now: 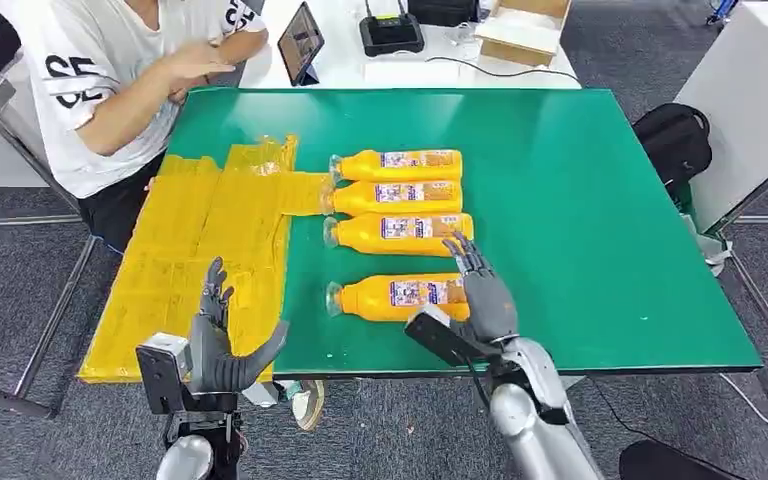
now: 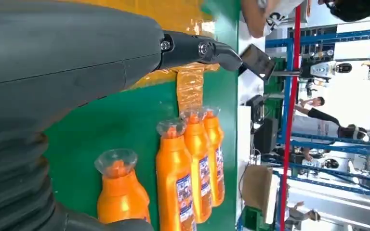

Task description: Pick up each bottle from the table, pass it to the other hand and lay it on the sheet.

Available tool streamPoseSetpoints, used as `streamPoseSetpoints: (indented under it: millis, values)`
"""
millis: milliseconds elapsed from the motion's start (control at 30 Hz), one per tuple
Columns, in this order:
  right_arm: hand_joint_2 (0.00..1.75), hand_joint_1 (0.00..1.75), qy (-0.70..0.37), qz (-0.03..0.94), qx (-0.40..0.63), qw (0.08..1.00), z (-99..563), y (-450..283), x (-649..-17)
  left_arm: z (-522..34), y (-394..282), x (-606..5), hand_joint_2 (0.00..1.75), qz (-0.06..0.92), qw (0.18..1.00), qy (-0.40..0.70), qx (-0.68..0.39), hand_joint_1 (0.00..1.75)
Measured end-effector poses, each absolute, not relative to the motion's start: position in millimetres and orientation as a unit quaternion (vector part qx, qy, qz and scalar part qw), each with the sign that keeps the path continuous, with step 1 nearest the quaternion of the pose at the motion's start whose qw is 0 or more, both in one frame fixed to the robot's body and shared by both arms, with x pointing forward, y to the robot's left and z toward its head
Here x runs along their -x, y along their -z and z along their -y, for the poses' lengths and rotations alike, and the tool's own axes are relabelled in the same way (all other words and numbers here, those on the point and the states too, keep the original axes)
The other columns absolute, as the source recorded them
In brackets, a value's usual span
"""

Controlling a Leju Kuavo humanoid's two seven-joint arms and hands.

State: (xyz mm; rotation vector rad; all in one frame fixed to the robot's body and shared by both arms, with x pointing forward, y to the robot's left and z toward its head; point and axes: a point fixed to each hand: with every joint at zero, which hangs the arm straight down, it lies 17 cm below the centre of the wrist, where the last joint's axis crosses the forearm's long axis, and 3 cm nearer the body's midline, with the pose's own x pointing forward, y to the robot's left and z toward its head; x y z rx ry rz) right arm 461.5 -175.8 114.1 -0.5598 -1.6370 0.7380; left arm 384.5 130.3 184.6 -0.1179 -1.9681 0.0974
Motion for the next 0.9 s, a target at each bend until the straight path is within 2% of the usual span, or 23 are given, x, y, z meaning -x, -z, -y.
streamPoseSetpoints:
  millis: [233,533,900]
  values:
    - [1.75,0.00,-0.342,0.682,0.243,0.600,181,-98,-471,-133,-181,-386,1.75,0.830,0.555,-0.041,0.047,0.00]
    - [1.75,0.00,-0.415,0.618,0.212,0.633,169,-44,-479,-129,-176,-392,1.75,0.825,0.562,-0.032,0.050,0.00]
    - [1.75,0.00,-0.462,0.577,0.219,0.637,170,-25,-497,-124,-165,-398,1.75,0.816,0.575,-0.025,0.053,0.00]
